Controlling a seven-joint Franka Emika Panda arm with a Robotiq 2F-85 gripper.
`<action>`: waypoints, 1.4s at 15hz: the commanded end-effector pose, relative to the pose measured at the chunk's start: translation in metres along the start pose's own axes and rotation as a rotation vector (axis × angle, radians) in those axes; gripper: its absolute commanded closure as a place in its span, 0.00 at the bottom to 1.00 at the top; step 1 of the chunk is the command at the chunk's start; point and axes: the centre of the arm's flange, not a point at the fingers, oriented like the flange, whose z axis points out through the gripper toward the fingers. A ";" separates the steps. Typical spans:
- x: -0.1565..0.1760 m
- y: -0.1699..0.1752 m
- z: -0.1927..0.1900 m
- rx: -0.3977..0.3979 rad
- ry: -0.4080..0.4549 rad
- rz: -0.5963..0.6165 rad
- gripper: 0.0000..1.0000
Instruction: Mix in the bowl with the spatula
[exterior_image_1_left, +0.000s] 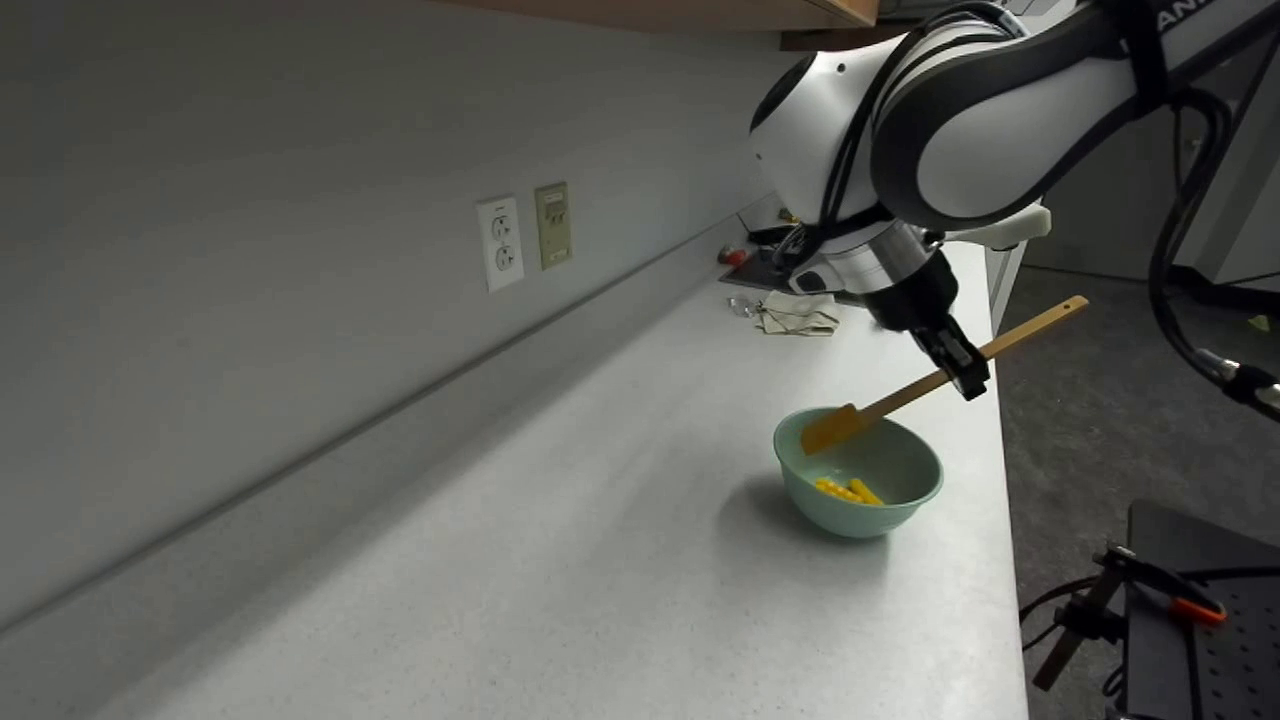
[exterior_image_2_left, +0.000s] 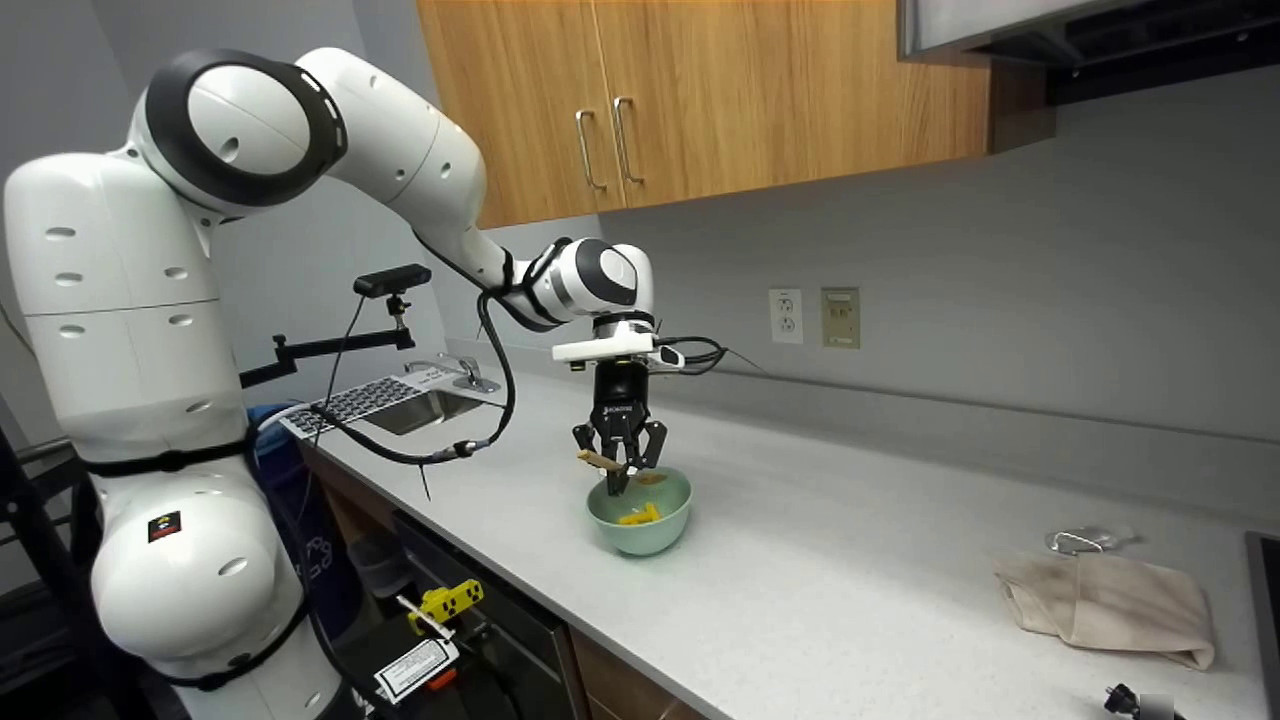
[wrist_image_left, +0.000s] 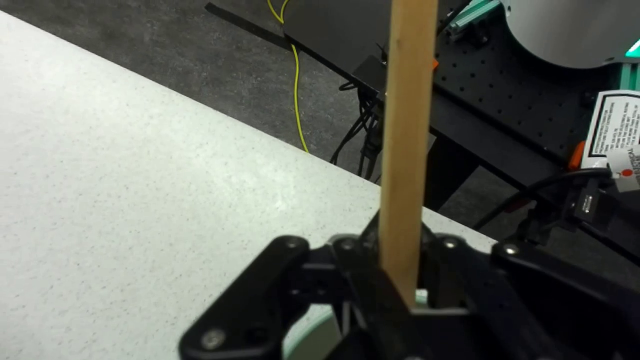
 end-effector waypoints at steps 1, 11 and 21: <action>-0.022 -0.008 0.005 -0.014 -0.014 -0.009 0.98; 0.011 -0.006 0.026 0.020 -0.011 -0.013 0.98; 0.033 -0.007 0.029 0.032 -0.021 -0.032 0.66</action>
